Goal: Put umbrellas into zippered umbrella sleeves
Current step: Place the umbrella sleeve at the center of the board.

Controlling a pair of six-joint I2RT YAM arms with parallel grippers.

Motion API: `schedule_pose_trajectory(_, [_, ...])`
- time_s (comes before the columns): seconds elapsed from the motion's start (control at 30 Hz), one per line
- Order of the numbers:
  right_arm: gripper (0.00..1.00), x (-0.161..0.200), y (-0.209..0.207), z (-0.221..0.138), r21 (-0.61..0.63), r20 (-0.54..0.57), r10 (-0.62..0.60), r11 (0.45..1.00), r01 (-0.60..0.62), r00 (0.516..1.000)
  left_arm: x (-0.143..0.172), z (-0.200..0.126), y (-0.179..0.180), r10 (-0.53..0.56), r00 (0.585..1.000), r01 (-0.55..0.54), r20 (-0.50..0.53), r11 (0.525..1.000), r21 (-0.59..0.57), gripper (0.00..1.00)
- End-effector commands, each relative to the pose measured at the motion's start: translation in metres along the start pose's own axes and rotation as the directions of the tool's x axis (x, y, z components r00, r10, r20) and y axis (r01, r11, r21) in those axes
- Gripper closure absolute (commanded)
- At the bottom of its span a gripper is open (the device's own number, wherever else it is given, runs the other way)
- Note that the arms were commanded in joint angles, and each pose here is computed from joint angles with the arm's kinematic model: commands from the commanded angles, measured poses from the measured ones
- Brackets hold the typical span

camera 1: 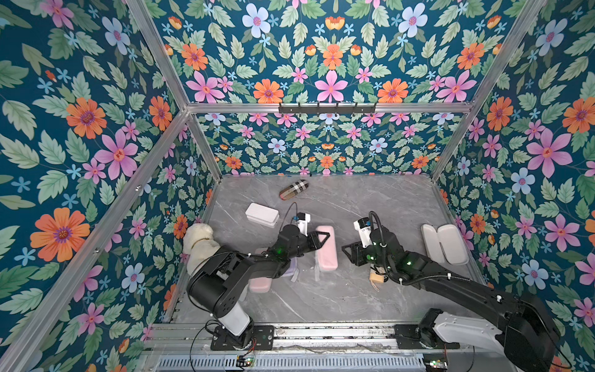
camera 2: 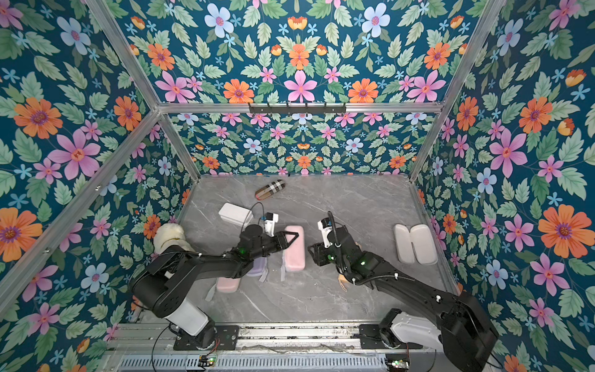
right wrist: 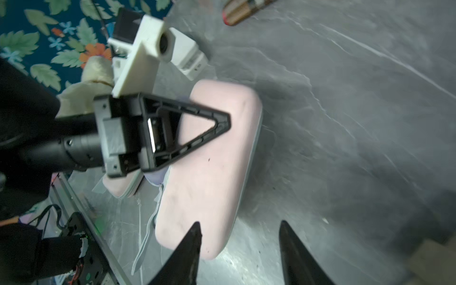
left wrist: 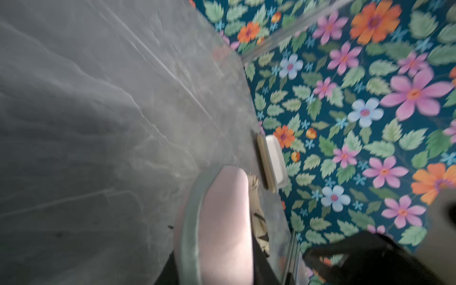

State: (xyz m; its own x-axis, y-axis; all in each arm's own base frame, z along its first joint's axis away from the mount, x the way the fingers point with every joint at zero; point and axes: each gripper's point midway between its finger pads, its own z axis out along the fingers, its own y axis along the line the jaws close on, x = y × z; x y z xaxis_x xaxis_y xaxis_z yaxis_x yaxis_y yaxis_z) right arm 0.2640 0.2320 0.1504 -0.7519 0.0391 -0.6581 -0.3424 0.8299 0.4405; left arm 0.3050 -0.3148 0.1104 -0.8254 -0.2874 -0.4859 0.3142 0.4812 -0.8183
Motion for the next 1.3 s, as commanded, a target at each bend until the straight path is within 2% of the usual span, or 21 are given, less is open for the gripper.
schedule_pose_trajectory(0.0, [0.50,0.032,-0.035,-0.006,0.140,-0.153,0.183,0.977,-0.162,0.971,0.003,0.008,0.014,0.050,0.999,-0.051,-0.006,0.997,-0.055,0.96])
schedule_pose_trajectory(0.2, [0.47,0.040,-0.079,-0.017,0.317,-0.189,0.298,0.920,-0.229,0.936,0.021,0.011,0.068,0.128,0.981,-0.165,-0.143,0.944,-0.285,0.88])
schedule_pose_trajectory(0.3, [0.42,0.035,-0.106,-0.033,0.409,-0.161,0.350,0.874,-0.261,0.923,0.026,-0.001,0.089,0.137,0.969,-0.206,-0.206,0.909,-0.362,0.77])
schedule_pose_trajectory(0.37, [0.31,0.032,-0.128,-0.046,0.490,-0.133,0.391,0.825,-0.283,0.911,0.025,-0.007,0.095,0.130,0.964,-0.215,-0.233,0.895,-0.391,0.64])
schedule_pose_trajectory(0.43, [0.23,0.028,-0.145,-0.055,0.533,-0.104,0.433,0.784,-0.318,0.895,0.023,-0.008,0.094,0.139,0.955,-0.239,-0.263,0.885,-0.400,0.59])
schedule_pose_trajectory(0.6, [0.18,0.003,-0.198,-0.081,0.656,0.040,0.476,0.650,-0.383,0.878,0.009,-0.017,0.088,0.161,0.943,-0.284,-0.292,0.847,-0.449,0.43])
schedule_pose_trajectory(0.67, [0.18,-0.005,-0.227,-0.091,0.714,0.095,0.502,0.567,-0.410,0.860,0.003,-0.019,0.085,0.168,0.940,-0.293,-0.295,0.841,-0.455,0.39])
schedule_pose_trajectory(0.77, [0.18,-0.016,-0.264,-0.102,0.786,0.136,0.501,0.471,-0.401,0.855,-0.006,-0.024,0.082,0.184,0.939,-0.308,-0.291,0.825,-0.474,0.36])
schedule_pose_trajectory(0.87, [0.17,-0.024,-0.292,-0.109,0.855,0.124,0.485,0.390,-0.341,0.866,-0.014,-0.027,0.079,0.201,0.934,-0.325,-0.294,0.819,-0.473,0.35])
schedule_pose_trajectory(0.97, [0.17,-0.021,-0.312,-0.101,0.875,0.094,0.518,0.365,-0.319,0.850,-0.021,-0.029,0.075,0.234,0.921,-0.364,-0.311,0.799,-0.478,0.33])
schedule_pose_trajectory(1.03, [0.18,-0.017,-0.323,-0.095,0.894,0.060,0.527,0.350,-0.281,0.848,-0.023,-0.028,0.070,0.244,0.917,-0.373,-0.316,0.806,-0.459,0.33])
schedule_pose_trajectory(1.1, [0.20,-0.011,-0.332,-0.083,0.902,0.006,0.539,0.360,-0.237,0.843,-0.025,-0.026,0.062,0.249,0.919,-0.368,-0.307,0.823,-0.433,0.33])
schedule_pose_trajectory(1.2, [0.25,-0.002,-0.345,-0.074,0.923,-0.049,0.557,0.343,-0.176,0.829,-0.022,-0.023,0.057,0.237,0.922,-0.350,-0.305,0.846,-0.403,0.33])
schedule_pose_trajectory(1.27, [0.35,0.005,-0.350,-0.067,0.926,-0.075,0.572,0.344,-0.156,0.817,-0.020,-0.024,0.060,0.228,0.923,-0.346,-0.308,0.842,-0.414,0.33])
